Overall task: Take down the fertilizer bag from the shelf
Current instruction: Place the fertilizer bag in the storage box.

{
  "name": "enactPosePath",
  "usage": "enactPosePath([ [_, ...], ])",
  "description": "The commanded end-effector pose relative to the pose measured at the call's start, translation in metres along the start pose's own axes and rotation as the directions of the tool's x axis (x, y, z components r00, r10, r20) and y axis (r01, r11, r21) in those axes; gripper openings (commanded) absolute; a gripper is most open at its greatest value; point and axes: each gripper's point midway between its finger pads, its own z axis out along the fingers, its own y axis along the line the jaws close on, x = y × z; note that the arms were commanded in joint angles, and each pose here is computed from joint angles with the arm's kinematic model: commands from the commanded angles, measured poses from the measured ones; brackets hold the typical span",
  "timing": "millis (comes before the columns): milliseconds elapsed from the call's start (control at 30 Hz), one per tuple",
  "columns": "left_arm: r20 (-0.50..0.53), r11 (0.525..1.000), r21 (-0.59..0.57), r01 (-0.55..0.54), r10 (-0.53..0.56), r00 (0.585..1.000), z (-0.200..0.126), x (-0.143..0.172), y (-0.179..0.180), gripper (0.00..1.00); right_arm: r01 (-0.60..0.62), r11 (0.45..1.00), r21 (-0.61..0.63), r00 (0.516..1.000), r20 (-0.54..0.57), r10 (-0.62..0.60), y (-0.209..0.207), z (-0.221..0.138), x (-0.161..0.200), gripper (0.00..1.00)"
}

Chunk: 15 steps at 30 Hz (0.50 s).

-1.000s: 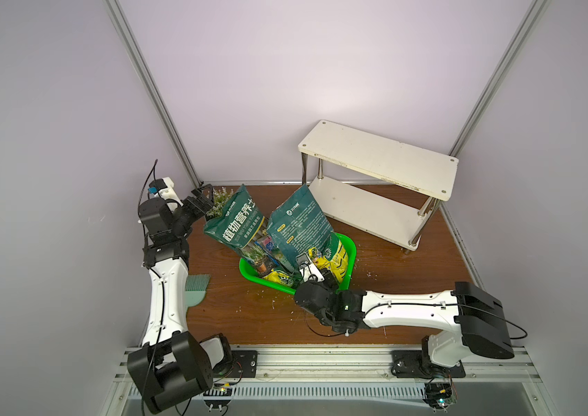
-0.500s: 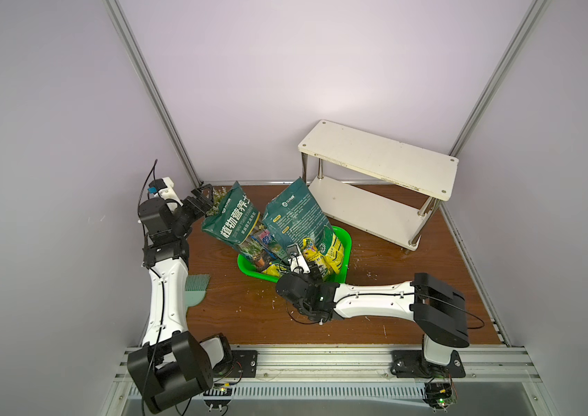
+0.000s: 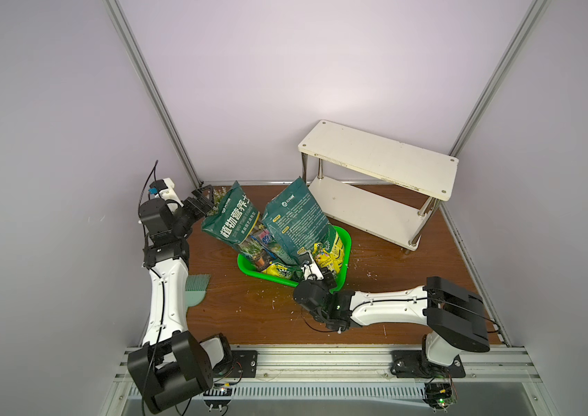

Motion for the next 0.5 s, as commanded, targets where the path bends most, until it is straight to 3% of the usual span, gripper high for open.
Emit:
enactPosePath([
  [0,0.024,1.0,0.016,-0.025,0.025,0.999,-0.005,-0.007,-0.002,0.94,0.073,0.996,0.042,0.996,0.05,-0.075,-0.023,0.005,-0.012,0.0],
  [367,0.02,1.0,0.014,-0.019,0.019,1.0,-0.003,-0.006,0.0,0.94,0.027,0.999,-0.024,0.982,0.187,-0.022,-0.029,0.01,-0.049,0.0],
  [467,0.026,1.0,0.017,-0.025,0.025,0.999,-0.005,-0.008,-0.002,0.94,0.061,0.993,-0.097,0.977,0.209,-0.04,-0.016,0.009,-0.038,0.0],
])
